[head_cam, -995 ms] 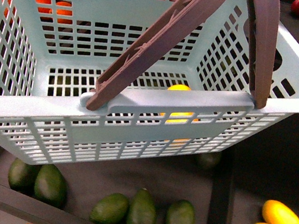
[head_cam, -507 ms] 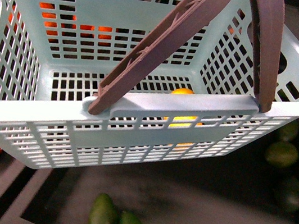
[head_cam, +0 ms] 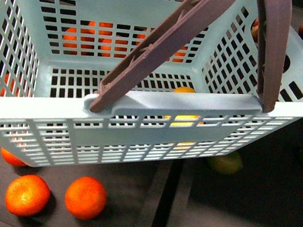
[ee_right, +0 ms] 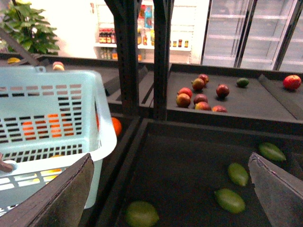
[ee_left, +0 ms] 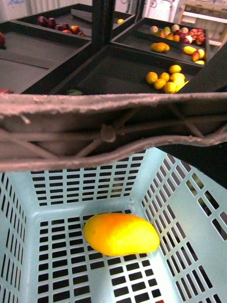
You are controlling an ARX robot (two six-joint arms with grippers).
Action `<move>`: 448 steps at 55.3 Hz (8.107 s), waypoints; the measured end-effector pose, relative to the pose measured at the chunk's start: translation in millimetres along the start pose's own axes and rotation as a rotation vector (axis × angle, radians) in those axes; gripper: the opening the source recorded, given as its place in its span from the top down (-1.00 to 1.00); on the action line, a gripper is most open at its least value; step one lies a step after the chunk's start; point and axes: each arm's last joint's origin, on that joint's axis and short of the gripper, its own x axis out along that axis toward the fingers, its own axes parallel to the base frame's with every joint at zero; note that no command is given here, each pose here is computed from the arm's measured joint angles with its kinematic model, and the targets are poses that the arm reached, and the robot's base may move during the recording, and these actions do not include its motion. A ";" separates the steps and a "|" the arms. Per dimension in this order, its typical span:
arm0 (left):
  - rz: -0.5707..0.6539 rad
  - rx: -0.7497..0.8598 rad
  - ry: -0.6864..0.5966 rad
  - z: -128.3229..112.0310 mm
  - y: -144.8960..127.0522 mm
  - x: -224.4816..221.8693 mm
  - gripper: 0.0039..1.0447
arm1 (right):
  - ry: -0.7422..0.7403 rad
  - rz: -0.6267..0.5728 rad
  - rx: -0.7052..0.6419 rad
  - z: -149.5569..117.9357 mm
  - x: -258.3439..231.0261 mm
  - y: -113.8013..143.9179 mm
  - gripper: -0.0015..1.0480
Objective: Pick mango and avocado into basket
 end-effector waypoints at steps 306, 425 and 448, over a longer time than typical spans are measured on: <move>-0.008 0.009 0.013 -4.2 -3.6 1.3 0.86 | 0.159 0.374 0.306 21.3 206.0 73.4 -0.29; -0.007 0.010 0.011 -4.2 -3.5 1.4 0.86 | -0.006 -0.007 0.004 3.0 26.8 -0.3 0.96; -0.008 0.010 0.013 -4.2 -3.5 1.4 0.86 | -0.010 -0.007 0.004 3.7 16.2 -0.2 0.96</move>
